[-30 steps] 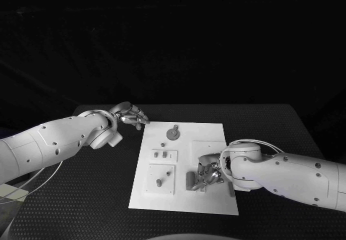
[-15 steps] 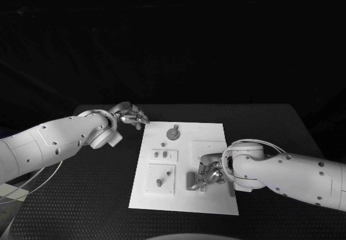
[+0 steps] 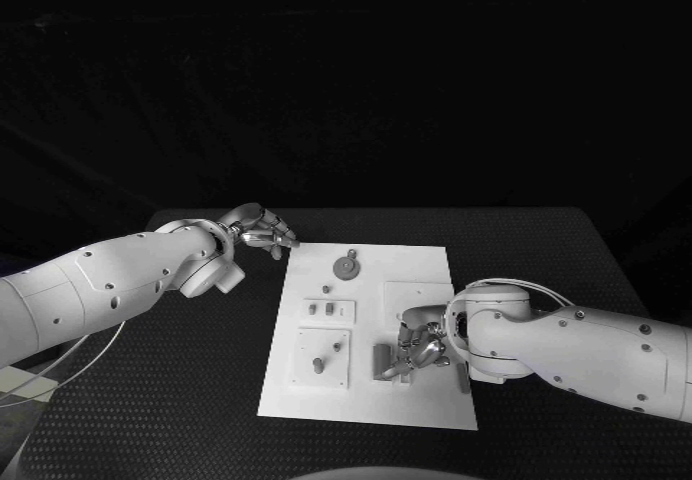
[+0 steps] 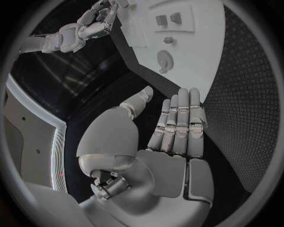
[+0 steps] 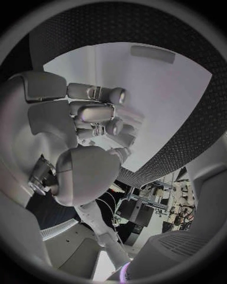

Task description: Assemble the parts on the task board

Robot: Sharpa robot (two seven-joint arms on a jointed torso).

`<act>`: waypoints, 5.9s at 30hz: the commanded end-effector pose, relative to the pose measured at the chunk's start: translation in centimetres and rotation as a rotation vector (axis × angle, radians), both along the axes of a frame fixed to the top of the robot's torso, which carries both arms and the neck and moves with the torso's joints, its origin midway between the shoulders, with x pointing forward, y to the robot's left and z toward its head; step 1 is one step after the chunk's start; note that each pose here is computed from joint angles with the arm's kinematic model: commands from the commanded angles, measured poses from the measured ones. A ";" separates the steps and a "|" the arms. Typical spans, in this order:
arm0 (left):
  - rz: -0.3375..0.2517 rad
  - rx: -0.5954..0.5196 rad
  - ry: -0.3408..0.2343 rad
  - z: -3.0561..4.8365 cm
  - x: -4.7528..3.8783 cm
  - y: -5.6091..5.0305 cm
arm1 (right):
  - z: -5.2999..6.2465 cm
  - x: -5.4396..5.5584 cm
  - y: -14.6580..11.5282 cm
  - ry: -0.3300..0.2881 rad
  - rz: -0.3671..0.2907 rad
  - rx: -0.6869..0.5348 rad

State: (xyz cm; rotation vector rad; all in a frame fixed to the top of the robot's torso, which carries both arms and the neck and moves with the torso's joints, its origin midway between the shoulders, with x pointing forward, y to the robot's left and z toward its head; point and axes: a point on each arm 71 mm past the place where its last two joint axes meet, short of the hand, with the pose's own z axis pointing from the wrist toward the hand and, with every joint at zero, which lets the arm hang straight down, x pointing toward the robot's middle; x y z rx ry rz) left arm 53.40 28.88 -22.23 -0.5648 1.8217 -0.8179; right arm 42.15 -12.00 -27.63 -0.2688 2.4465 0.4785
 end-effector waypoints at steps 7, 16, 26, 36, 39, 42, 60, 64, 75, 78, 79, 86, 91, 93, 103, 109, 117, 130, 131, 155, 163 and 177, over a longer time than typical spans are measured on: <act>-0.014 -0.003 0.000 0.05 -0.01 -0.3 | 0.1 0.0 0.7 -0.067 0.068 -0.056; -0.015 -0.003 0.000 0.05 -0.01 -0.3 | 0.2 0.1 0.8 -0.091 0.084 -0.074; -0.015 -0.003 0.001 0.04 -0.01 -0.3 | 0.1 0.0 1.1 -0.094 0.097 -0.074; -0.014 -0.003 0.001 0.04 0.00 -0.3 | -0.1 -0.3 1.5 -0.087 0.127 -0.078; -0.014 -0.003 0.001 0.04 -0.01 -0.2 | -0.3 -0.5 1.7 -0.081 0.134 -0.076; -0.014 -0.002 0.001 0.04 -0.01 -0.2 | -0.4 -0.7 1.9 -0.070 0.146 -0.079; -0.014 -0.002 0.002 0.03 -0.02 -0.2 | -0.7 -0.6 1.8 -0.077 0.141 -0.081; -0.013 -0.002 0.002 0.04 -0.02 -0.2 | -0.7 -0.7 1.7 -0.078 0.139 -0.081; -0.012 -0.002 0.002 0.04 -0.02 -0.1 | -0.5 -0.7 1.1 -0.091 0.125 -0.074; -0.012 -0.002 0.002 0.03 -0.02 -0.1 | -0.4 -0.8 1.3 -0.104 0.127 -0.063; -0.012 -0.001 0.002 0.03 -0.01 -0.1 | -0.4 -0.8 1.3 -0.106 0.127 -0.063; -0.012 -0.001 0.005 0.01 -0.02 0.0 | -0.3 -0.7 1.0 -0.119 0.119 -0.066; -0.013 -0.001 0.006 0.00 -0.02 -0.1 | -0.3 -0.5 0.9 -0.127 0.107 -0.065; -0.012 0.000 0.006 0.00 -0.01 0.0 | -0.3 -0.5 0.8 -0.130 0.102 -0.064; -0.012 0.000 0.006 0.00 -0.03 0.0 | 0.7 -0.2 0.4 -0.152 0.085 -0.044; -0.013 -0.001 0.006 0.00 -0.02 -0.1 | 2.0 0.2 0.7 -0.199 0.082 -0.021; -0.012 0.000 0.007 0.00 -0.03 0.0 | 2.0 -0.2 0.9 -0.181 0.106 -0.030; -0.013 0.000 0.007 0.00 -0.04 -0.1 | 1.6 -0.5 1.7 -0.181 0.161 -0.076; -0.013 0.000 0.007 0.00 -0.04 -0.1 | 1.5 -0.6 1.7 -0.175 0.166 -0.081; -0.015 -0.001 0.008 -0.01 -0.04 -0.1 | 0.2 -0.5 2.1 -0.196 0.179 -0.137; -0.016 0.002 0.013 -0.04 -0.05 -0.1 | 0.1 0.1 1.7 -0.210 0.157 -0.145; -0.017 0.002 0.014 -0.05 -0.06 -0.1 | -0.1 0.1 1.3 -0.189 0.158 -0.150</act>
